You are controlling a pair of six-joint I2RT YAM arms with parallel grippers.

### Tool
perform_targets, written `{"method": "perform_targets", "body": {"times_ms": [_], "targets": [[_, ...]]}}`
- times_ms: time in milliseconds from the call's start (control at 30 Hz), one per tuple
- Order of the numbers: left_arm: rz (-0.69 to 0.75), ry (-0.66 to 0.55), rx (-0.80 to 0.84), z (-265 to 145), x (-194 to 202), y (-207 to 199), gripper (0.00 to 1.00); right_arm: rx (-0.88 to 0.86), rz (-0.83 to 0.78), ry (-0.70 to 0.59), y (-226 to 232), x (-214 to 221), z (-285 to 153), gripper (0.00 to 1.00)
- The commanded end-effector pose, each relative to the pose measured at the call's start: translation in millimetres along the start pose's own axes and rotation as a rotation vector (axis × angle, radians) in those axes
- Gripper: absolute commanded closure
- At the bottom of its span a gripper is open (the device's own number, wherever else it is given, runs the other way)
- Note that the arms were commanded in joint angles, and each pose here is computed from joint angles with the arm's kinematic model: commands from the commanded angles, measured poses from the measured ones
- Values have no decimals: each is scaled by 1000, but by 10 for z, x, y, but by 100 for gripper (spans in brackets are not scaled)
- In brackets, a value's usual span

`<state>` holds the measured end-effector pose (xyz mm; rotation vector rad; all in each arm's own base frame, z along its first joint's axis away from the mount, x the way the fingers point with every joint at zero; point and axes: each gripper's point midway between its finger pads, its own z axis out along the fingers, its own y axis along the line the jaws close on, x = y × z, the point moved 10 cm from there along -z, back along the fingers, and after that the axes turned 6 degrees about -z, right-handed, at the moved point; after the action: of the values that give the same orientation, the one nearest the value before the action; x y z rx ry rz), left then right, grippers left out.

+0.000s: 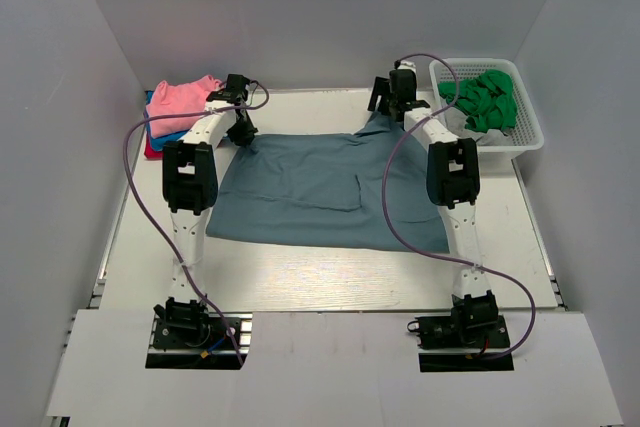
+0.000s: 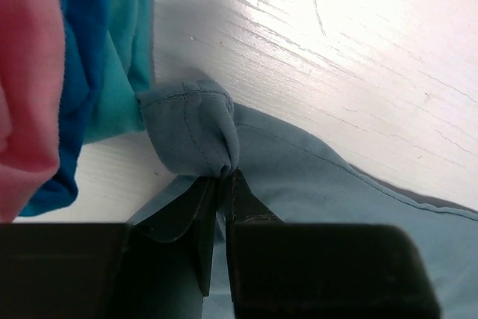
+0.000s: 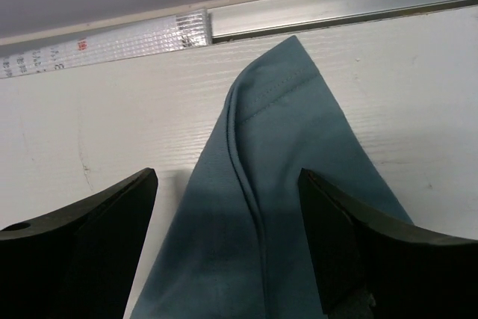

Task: Fold and stack the t-shirts
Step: Grap the side of the flattened tshirt furthest away from the robot with both arms

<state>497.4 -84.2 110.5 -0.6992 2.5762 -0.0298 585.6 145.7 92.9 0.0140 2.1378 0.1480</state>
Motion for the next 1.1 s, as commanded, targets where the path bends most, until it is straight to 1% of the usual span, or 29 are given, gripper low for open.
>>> {"method": "perform_targets", "body": {"times_ms": [0,33,67,100,200,233,300,400,433,467,533,567,633,700,767,833,867,933,967,1000,1033,1067], "targets": [[-6,182,-21,89,326,56,82,-62,32,-69,85,-102,69,19],[-5,189,-27,84,336,64,82,-60,32,-77,77,-127,63,22],[-7,188,-14,67,318,45,82,-51,40,-79,72,-120,71,22],[-6,197,-22,60,330,56,82,-50,43,-90,66,-144,69,24],[-14,215,-37,69,353,67,85,-21,37,-110,44,-182,64,32],[-22,214,-40,77,326,100,85,-14,35,-113,54,-179,65,36],[-31,228,-41,68,341,101,85,1,28,-112,48,-172,65,41],[-42,228,-42,91,340,91,87,27,-10,-119,22,-179,58,54],[-40,237,-49,84,353,102,87,28,-9,-148,17,-219,76,65],[-52,233,-48,100,340,85,88,27,4,-148,15,-223,79,67],[-61,226,-46,78,283,102,88,30,-11,-138,5,-201,82,67],[-61,225,-45,57,268,95,88,32,-13,-134,1,-185,88,63],[-70,225,-46,56,268,91,88,22,-26,-127,10,-159,102,61],[-70,219,-53,59,264,97,88,13,-29,-131,8,-165,111,55],[-71,212,-47,65,254,89,88,-9,-40,-123,11,-124,153,51],[-73,197,-35,58,221,66,88,-29,-60,-138,39,-185,157,51],[-73,197,-35,58,221,65,88,-29,-62,-135,36,-168,170,49],[-75,181,-22,27,174,37,88,-36,-67,-134,48,-169,161,49],[-84,181,-23,26,174,33,90,-35,-63,-137,42,-183,160,51],[-85,174,-17,-11,155,27,93,-39,-59,-135,63,-173,159,60],[-87,167,-12,-27,133,14,93,-35,-53,-131,34,-157,172,64],[-87,167,-11,-27,133,14,93,-40,-50,-132,48,-159,173,66]]}}
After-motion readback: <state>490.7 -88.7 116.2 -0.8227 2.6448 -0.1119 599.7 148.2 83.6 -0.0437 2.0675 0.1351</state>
